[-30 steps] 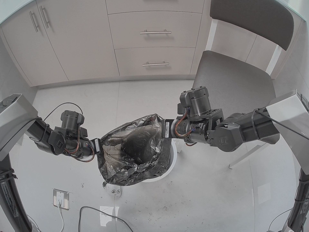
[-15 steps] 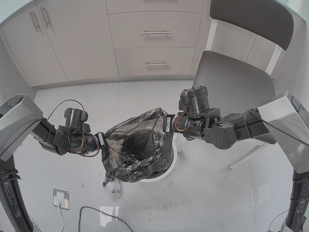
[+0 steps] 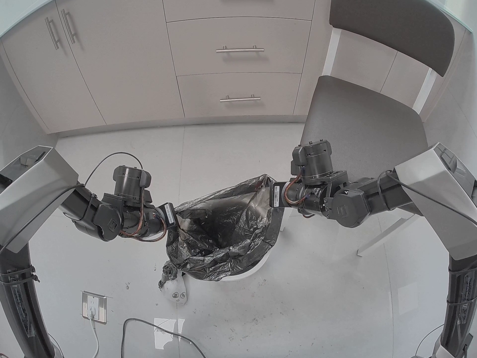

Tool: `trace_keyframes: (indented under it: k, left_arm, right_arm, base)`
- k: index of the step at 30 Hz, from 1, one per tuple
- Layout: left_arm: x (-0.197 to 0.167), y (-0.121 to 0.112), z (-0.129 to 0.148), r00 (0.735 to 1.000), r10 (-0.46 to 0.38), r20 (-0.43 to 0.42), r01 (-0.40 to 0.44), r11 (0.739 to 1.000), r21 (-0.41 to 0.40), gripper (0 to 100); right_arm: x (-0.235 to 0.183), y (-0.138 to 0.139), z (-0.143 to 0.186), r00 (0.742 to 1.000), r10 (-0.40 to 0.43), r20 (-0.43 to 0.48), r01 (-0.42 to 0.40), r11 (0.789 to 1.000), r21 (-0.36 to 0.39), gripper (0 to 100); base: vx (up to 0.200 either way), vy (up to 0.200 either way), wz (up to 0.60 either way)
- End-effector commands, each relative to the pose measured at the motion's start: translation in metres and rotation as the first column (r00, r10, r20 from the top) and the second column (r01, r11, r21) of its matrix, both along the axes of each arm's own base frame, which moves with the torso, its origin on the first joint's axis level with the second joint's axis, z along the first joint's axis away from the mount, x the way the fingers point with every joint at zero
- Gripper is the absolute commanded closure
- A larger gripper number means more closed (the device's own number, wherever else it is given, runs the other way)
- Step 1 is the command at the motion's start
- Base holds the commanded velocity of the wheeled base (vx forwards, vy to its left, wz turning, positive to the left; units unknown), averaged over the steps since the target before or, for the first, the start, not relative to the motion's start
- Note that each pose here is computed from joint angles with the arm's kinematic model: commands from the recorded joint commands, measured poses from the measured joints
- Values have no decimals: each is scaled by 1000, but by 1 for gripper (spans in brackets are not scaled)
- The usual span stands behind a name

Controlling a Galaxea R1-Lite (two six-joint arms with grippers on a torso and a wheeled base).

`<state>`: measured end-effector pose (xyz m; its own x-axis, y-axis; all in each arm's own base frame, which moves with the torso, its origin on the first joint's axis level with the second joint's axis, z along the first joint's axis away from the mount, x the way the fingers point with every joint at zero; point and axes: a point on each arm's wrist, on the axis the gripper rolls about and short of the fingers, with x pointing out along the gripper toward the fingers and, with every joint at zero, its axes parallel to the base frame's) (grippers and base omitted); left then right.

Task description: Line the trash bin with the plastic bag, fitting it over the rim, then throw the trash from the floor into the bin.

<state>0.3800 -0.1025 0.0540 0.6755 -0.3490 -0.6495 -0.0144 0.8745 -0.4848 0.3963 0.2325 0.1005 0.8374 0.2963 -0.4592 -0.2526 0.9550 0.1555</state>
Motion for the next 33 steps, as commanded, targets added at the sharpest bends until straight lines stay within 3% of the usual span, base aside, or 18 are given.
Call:
trace_keyframes:
  k: [1,7,17,23,33]
  left_arm:
    - [-1,-4,-1,1000,-2,-5,2,1000,-2,100]
    - [-3,-7,0,1000,-4,-16,4,1000,-6,100]
    - [-1,-11,-10,1000,-14,-26,14,1000,0,100]
    - [2,-11,-13,999,-10,-31,10,1000,2,100]
    - [9,-6,-16,1000,22,-14,-22,999,27,100]
  right_arm:
    - [-2,-6,-4,1000,-4,-17,4,1000,-14,100]
    - [-15,-9,-2,999,17,-43,-18,1000,-23,100]
    - [-38,-5,-31,991,44,-128,-55,995,-84,100]
    - [-37,1,-35,994,56,-92,-63,995,-72,100]
    - [-47,21,-43,995,71,-63,-81,982,-169,100]
  base:
    - [0,0,0]
    - [0,0,0]
    - [0,0,0]
    - [0,0,0]
    - [0,0,0]
